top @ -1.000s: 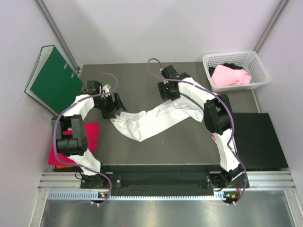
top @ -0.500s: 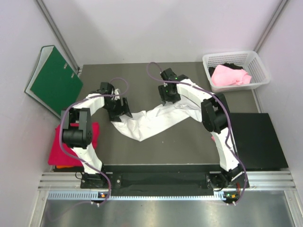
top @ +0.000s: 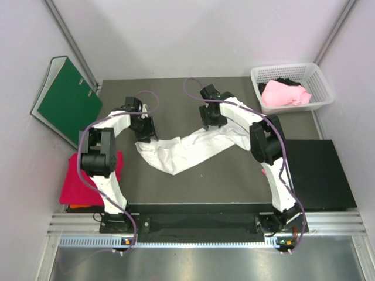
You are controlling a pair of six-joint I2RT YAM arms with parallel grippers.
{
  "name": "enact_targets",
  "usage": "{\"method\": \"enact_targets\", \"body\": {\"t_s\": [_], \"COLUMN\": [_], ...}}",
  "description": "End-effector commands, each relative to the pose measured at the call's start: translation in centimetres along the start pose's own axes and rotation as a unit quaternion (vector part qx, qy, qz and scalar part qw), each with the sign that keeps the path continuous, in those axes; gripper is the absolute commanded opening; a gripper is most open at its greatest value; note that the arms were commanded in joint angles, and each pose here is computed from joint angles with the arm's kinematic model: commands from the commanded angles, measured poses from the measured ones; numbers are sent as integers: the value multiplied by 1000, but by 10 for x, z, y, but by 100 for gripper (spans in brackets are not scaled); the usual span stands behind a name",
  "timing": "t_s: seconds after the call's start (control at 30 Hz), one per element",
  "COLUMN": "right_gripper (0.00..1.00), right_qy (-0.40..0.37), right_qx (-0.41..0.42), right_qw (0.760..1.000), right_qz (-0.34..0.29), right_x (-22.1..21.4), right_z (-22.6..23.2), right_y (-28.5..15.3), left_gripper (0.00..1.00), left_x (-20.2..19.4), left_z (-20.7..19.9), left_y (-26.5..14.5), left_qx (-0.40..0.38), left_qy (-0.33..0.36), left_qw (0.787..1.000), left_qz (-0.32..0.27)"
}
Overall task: Fold and stack the t-shirts
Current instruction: Flatten out the tshirt
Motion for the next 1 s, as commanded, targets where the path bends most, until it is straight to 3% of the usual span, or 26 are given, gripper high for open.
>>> {"method": "enact_targets", "body": {"t_s": [0.0, 0.13, 0.3, 0.37, 0.4, 0.47, 0.5, 0.67, 0.83, 0.97], "right_gripper": [62, 62, 58, 43, 19, 3, 0, 0, 0, 0], "right_qy": [-17, -29, -27, -30, -32, -44, -45, -30, 6, 71], "right_qx": [-65, -108, -191, -211, -226, -227, -223, -202, -176, -128], "right_qw": [998, 993, 981, 977, 973, 973, 974, 978, 979, 979], "right_qz": [9, 27, 20, 15, 12, 15, 16, -34, -104, -144], "right_x": [-3, -11, -11, -11, -10, -9, -9, 8, 28, 31], "right_z": [-19, -28, -45, -50, -53, -53, -53, -51, -59, -82], "right_y": [-9, -3, -5, -3, -1, 6, 6, -22, -81, -116], "left_gripper": [30, 0, 0, 0, 0, 0, 0, 0, 0, 0], "left_x": [3, 4, 16, 22, 25, 34, 37, 63, 89, 91], "left_z": [-1, -1, -3, -7, -6, -10, -9, -12, -8, -8], "left_y": [5, 6, -8, -18, -22, -34, -39, -74, -120, -137], "left_qx": [-11, -9, 13, 20, 30, 36, 47, 74, 85, 90], "left_qy": [13, 12, 27, 33, 36, 43, 44, 39, 10, 11], "left_qw": [1000, 1000, 999, 999, 998, 997, 996, 990, 977, 969], "left_qz": [3, 9, -16, -25, -33, -50, -58, -113, -195, -230]}}
Point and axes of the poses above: each gripper's point midway between its finger pads, its own y axis out along the fingers, its own z axis along the line the jaws close on, x = y × z, the point moved 7 cm from there along -y, back along the fingers, and after that the axes turned 5 degrees about -y, right-handed, at the moved point
